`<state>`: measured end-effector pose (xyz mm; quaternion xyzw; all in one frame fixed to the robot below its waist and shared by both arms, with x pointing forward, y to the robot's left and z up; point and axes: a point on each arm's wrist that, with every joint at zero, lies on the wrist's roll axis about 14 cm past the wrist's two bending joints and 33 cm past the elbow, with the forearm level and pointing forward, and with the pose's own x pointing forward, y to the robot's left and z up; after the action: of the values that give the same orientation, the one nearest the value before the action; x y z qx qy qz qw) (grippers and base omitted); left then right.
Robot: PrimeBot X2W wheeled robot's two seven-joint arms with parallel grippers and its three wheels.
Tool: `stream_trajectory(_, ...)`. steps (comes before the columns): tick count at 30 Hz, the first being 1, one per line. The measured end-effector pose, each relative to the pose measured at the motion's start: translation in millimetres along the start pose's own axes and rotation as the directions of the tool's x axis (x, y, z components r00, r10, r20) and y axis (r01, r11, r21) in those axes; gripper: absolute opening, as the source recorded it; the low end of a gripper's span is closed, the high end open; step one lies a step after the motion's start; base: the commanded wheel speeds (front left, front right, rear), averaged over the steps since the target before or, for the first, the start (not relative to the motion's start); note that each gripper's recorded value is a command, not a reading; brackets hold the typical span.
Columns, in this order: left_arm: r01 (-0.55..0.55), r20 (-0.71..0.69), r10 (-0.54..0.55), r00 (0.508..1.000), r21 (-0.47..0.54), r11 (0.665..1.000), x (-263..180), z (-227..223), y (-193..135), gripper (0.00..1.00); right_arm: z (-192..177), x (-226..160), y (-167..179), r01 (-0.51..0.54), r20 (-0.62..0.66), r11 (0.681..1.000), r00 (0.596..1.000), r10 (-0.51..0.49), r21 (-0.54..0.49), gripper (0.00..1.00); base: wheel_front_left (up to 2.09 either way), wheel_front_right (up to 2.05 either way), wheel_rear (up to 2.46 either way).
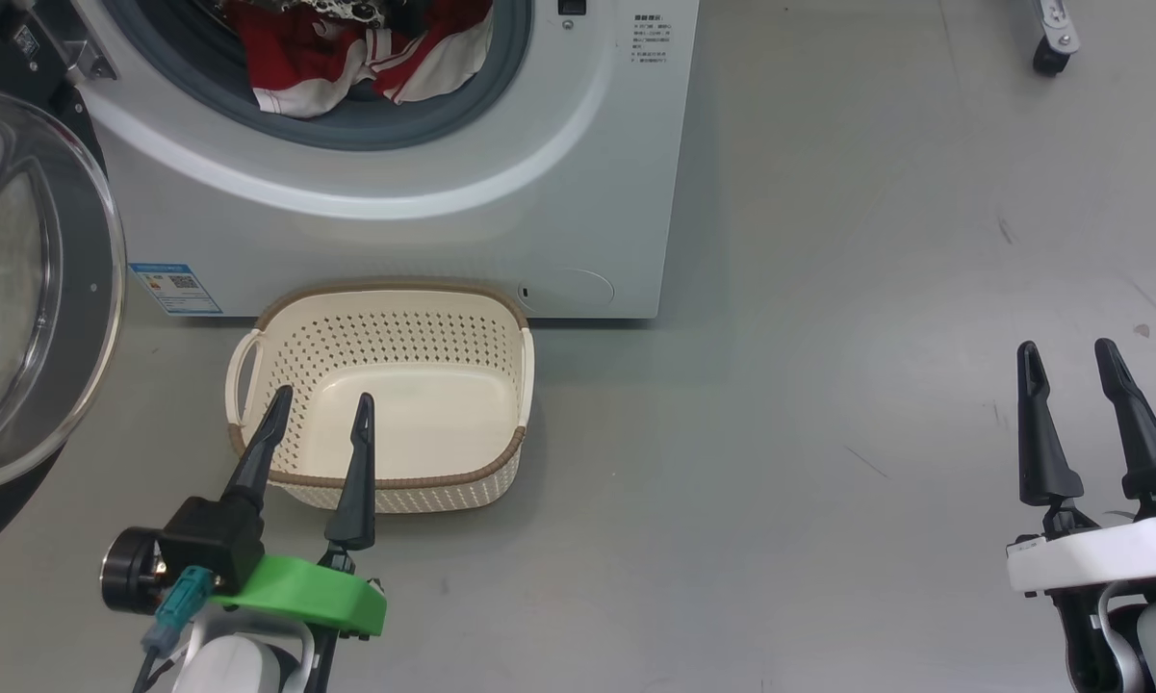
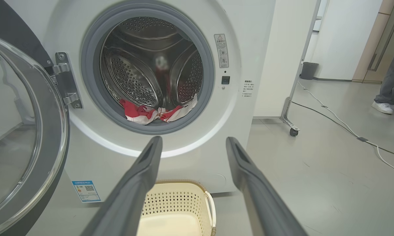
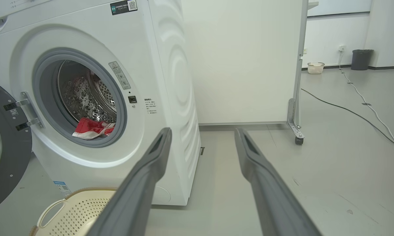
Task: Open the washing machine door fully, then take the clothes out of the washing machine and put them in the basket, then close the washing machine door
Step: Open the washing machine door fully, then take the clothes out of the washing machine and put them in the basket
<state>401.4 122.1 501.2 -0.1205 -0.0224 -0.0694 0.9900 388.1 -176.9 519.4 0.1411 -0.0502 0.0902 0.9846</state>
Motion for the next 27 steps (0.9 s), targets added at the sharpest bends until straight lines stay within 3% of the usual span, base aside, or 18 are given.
stream_trajectory(27,-0.028,0.013,0.028,1.000,0.001,1.000,-0.4,3.6,2.3,1.00,-6.4,3.2,2.5,-0.009,-0.016,1.000,1.000,0.009,0.006,1.00,0.00,0.00,0.00)
